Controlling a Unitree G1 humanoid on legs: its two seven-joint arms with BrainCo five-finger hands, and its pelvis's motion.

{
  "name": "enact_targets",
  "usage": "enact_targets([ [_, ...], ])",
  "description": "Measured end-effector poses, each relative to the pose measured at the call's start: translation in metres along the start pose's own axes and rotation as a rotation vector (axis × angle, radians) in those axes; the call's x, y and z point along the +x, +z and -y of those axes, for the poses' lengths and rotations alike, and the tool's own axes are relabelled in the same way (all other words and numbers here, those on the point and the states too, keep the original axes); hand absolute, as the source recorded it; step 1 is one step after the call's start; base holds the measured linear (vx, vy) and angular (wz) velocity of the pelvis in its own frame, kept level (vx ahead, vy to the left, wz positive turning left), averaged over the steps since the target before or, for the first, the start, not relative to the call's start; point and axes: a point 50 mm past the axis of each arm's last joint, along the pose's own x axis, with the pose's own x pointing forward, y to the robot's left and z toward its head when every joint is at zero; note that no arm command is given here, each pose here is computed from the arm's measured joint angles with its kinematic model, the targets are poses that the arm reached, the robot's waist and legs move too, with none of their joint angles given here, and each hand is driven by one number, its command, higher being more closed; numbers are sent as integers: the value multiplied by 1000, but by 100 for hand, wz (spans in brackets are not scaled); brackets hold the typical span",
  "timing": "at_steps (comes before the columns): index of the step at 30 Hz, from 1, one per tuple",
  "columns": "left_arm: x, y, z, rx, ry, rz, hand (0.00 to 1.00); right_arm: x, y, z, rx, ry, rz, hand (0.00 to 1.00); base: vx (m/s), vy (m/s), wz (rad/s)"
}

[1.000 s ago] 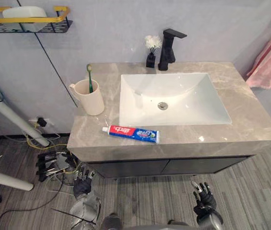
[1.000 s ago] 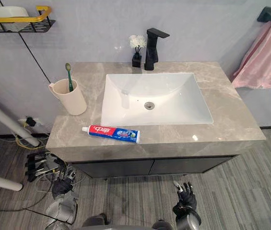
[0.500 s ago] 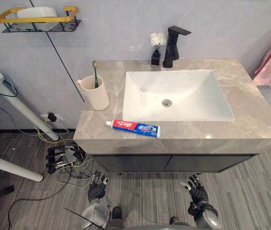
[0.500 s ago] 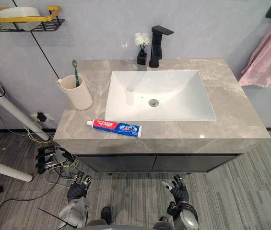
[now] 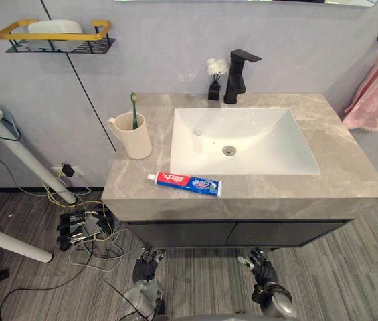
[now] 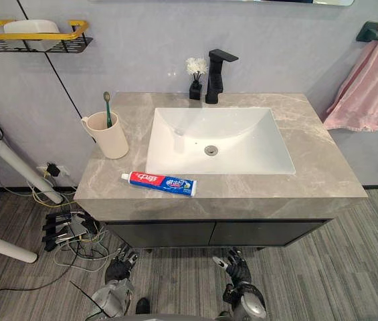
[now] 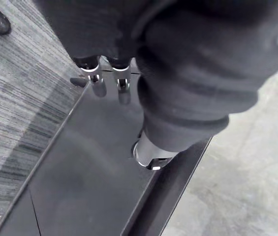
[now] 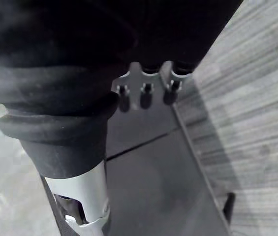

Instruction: Organize washtable

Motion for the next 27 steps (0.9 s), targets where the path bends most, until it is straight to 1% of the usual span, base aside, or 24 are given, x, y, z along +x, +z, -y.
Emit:
enact_targets([
  [1,0,1,-4,27,-7,-1,0,0,14,25,91,-115,57,0,-51,3,-13],
  [2,0,2,-5,41,-10,-1,0,-1,21,36,129,-169,90,0,-62,7,-21],
  [3,0,3,-7,67,-10,-1,0,-4,40,56,205,-262,177,0,-60,6,-17],
  [4,0,4,-9,85,-11,2,0,-9,60,75,241,-342,266,0,-59,6,-12],
  [5,1,5,-10,98,-13,5,0,-12,69,82,250,-372,311,0,-53,5,-4],
  [7,1,7,-10,118,-30,10,0,-23,104,99,247,-443,459,0,-59,6,-1],
  [8,1,6,-10,126,-32,5,0,-30,126,103,225,-461,559,0,-50,5,2],
  [9,2,5,-11,130,-32,0,0,-32,134,101,217,-460,592,0,-37,5,3],
  [12,2,0,-12,157,-42,-26,0,-37,162,89,205,-427,716,0,-32,5,5],
  [17,1,-9,-13,185,-51,-68,0,-44,206,54,207,-336,911,0,9,0,13],
  [20,-2,-16,-13,221,-70,-97,0,-57,241,34,176,-262,1061,0,37,-6,5],
  [22,-3,-19,-11,230,-85,-111,0,-68,268,14,122,-177,1181,0,42,-9,2],
  [25,-4,-22,-9,236,-103,-120,0,-75,285,-13,36,-51,1248,0,0,-12,16],
  [26,-4,-22,-8,239,-105,-120,0,-74,286,-20,13,-19,1250,0,-19,-8,18],
  [27,-4,-23,-10,244,-103,-127,0,-73,287,-33,-18,43,1247,0,-26,-4,9],
])
